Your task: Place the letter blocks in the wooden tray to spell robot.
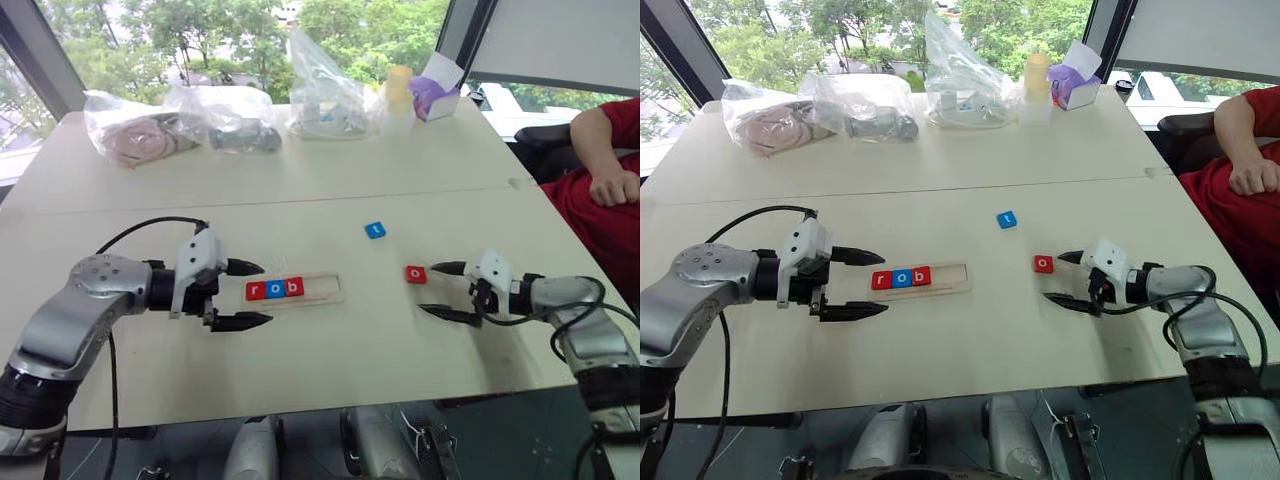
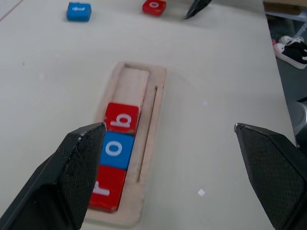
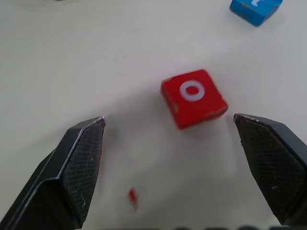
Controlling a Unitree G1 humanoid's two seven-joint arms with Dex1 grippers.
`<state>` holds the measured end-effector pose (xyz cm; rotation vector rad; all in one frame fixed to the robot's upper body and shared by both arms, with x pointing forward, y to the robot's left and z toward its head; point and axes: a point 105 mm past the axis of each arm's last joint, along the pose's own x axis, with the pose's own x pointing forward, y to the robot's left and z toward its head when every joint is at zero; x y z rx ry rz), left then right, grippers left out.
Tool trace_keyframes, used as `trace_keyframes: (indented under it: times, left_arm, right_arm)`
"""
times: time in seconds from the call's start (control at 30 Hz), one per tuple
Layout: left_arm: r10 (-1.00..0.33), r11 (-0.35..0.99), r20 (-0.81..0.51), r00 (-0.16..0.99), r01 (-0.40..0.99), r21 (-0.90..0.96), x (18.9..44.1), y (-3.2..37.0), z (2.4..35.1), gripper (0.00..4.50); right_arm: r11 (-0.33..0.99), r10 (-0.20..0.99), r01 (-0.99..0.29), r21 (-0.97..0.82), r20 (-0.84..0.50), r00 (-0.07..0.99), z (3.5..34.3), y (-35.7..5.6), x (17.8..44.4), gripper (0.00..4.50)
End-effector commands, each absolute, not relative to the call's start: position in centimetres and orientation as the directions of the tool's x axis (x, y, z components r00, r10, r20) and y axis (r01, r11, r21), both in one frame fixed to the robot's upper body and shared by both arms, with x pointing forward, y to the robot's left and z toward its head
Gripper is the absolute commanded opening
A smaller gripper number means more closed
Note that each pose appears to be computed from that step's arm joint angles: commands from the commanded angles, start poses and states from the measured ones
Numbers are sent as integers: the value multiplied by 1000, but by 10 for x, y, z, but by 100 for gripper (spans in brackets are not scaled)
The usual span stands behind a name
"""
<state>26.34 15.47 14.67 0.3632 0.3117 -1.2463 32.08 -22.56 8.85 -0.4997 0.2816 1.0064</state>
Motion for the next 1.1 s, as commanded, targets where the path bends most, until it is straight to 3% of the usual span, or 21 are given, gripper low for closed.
trace_keyframes:
  times: [0.03, 0.17, 0.2, 0.27, 0.43, 0.6, 0.7, 0.8, 1.1]
  left_arm:
    - [-849, 290, -421, 320, 948, 135, 263, 162, 156, 450]
    - [-833, 304, -437, 339, 941, 149, 261, 166, 158, 450]
    - [-831, 307, -438, 342, 940, 152, 261, 167, 159, 450]
    - [-829, 318, -435, 352, 936, 152, 260, 168, 161, 450]
    - [-815, 348, -444, 372, 927, 139, 259, 175, 159, 450]
    - [-806, 361, -450, 384, 922, 141, 259, 181, 159, 450]
    - [-796, 355, -480, 370, 926, 124, 256, 190, 156, 450]
    - [-795, 357, -476, 375, 925, 133, 259, 191, 159, 450]
    - [-793, 371, -460, 400, 915, 156, 261, 185, 153, 450]
  right_arm:
    - [413, 742, -865, -286, -445, 501, 87, -225, 328, 443]
    - [387, 755, -882, -267, -457, 470, 80, -221, 337, 443]
    - [385, 759, -886, -257, -458, 463, 79, -220, 338, 420]
    - [372, 773, -898, -235, -457, 440, 77, -218, 337, 364]
    - [382, 776, -894, -235, -444, 448, 76, -218, 338, 117]
    - [416, 809, -888, -197, -365, 460, 98, -199, 347, 116]
    - [312, 876, -925, -215, -311, 368, 119, -153, 340, 116]
    - [196, 896, -953, -231, -353, 270, 116, -114, 327, 116]
    - [184, 893, -937, -296, -349, 285, 120, -59, 344, 116]
